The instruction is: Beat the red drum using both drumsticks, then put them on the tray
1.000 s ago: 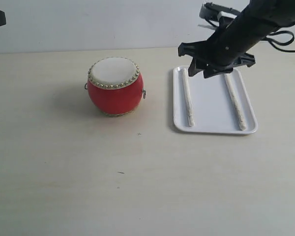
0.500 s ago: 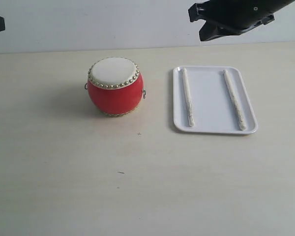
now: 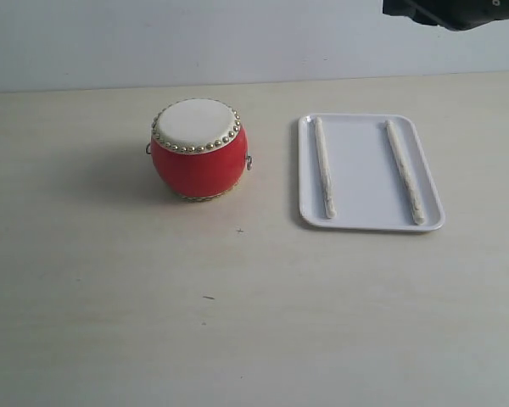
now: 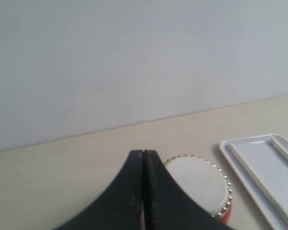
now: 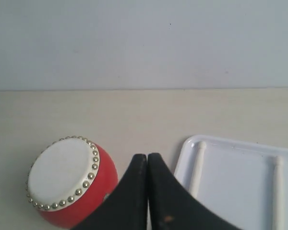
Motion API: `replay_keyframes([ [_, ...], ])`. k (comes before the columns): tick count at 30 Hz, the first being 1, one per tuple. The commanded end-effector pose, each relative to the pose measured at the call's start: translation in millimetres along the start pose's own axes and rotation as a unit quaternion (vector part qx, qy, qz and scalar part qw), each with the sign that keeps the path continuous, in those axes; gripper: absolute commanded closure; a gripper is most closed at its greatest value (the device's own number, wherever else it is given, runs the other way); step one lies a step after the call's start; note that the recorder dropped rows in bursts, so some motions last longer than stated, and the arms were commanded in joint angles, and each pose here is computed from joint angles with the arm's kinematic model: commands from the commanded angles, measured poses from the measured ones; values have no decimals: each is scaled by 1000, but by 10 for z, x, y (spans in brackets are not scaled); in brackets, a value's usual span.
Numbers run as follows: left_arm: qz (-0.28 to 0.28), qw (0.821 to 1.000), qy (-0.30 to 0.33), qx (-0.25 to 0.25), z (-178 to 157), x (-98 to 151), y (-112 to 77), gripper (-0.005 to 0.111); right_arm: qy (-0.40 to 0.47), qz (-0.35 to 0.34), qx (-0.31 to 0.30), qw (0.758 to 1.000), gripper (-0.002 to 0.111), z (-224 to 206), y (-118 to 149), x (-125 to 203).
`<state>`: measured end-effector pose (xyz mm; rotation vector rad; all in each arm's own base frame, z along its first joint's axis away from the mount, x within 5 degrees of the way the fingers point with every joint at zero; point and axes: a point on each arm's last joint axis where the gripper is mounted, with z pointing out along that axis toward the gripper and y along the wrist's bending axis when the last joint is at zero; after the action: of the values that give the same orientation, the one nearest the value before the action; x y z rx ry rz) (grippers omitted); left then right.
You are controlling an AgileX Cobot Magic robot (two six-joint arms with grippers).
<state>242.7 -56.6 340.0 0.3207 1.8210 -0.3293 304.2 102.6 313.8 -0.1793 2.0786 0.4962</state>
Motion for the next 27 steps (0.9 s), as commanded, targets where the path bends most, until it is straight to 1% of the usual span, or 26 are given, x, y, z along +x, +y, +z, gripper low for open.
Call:
replay_keyframes([
  [1,17,1000,-11,9,16,-9,-209,107,-12,2,7,1000,108,-25,-19,-12],
  [3,19,1000,-13,8,20,-12,-235,107,-12,2,7,1000,108,-25,-19,-12],
  [7,20,1000,-10,21,17,-8,-261,107,-12,2,7,1000,108,-25,-19,-12],
  [27,20,1000,-10,22,17,-7,-263,107,-12,2,7,1000,108,-25,-19,-12],
])
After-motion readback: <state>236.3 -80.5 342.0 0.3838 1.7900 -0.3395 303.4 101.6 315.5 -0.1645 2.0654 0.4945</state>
